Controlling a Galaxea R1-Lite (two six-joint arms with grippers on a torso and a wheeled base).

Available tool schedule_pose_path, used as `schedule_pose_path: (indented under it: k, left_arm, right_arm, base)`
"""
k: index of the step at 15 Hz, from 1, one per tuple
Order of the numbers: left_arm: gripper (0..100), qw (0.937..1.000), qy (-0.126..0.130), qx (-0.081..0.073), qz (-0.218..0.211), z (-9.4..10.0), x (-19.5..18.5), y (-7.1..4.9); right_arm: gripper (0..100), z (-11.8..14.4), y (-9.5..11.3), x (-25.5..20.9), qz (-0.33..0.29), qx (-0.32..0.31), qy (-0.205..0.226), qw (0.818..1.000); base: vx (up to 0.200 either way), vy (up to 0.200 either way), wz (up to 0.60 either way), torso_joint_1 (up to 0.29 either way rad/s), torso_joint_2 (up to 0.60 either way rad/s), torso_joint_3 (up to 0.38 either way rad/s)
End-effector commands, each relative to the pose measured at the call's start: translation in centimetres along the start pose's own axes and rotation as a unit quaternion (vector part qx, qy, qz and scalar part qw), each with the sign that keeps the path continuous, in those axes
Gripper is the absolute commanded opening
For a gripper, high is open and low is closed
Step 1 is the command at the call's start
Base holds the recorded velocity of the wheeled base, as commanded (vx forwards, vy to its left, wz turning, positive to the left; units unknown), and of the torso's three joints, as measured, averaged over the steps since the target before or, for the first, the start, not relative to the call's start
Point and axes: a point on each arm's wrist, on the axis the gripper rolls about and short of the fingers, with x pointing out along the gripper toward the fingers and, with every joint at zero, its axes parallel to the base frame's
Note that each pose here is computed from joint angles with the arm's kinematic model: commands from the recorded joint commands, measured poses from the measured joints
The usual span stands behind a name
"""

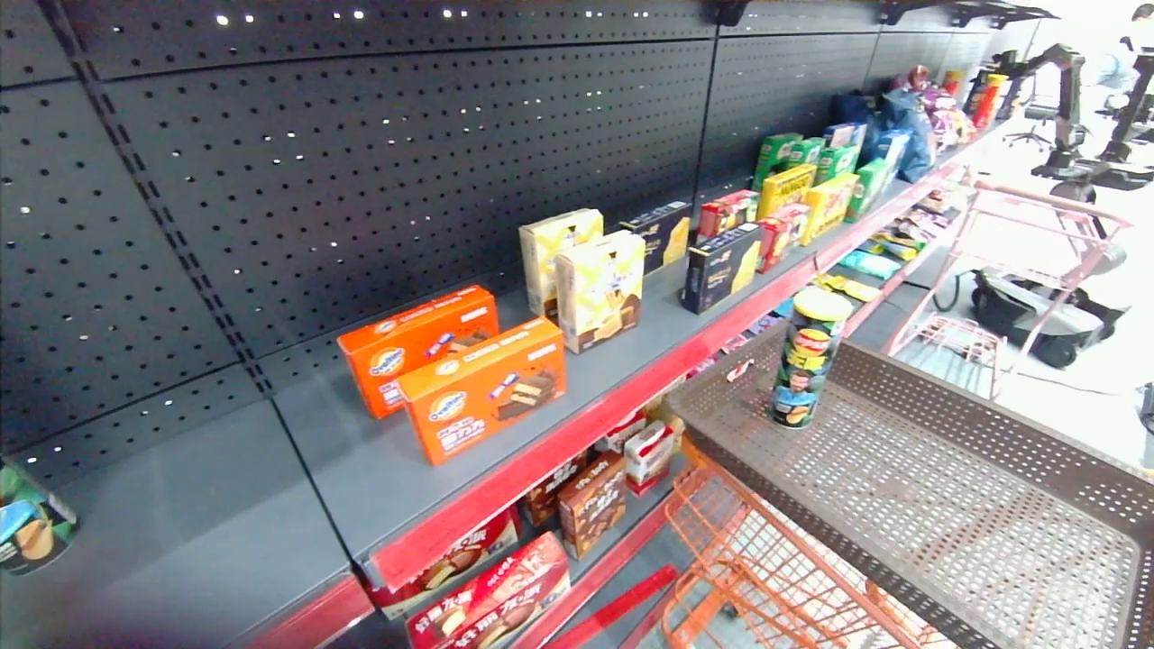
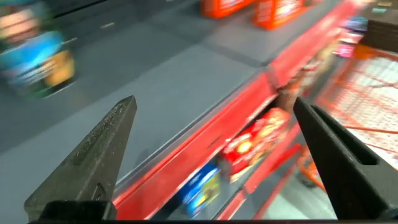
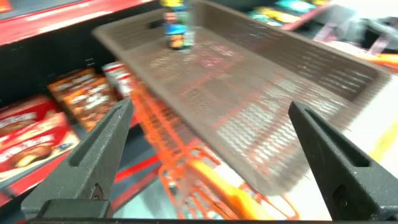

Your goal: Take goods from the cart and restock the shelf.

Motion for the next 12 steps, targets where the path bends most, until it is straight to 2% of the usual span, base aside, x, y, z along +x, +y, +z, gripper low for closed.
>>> schedule_pose_path:
  k: [1,12]
  left_arm:
    - [100,1.0,0.0,0.0,0.0,0.0,0.0,0.0]
    - [100,1.0,0.0,0.0,0.0,0.0,0.0,0.0]
  right_arm:
    - [100,-0.01,0.0,0.0,0.001,0.0,0.0,1.0]
    - [100,-0.01,0.0,0.0,0.001,0.0,0.0,1.0]
  base:
    - [0.0,0.0,0.0,0.0,0.0,0.0]
    - [0.0,0.0,0.0,0.0,0.0,0.0]
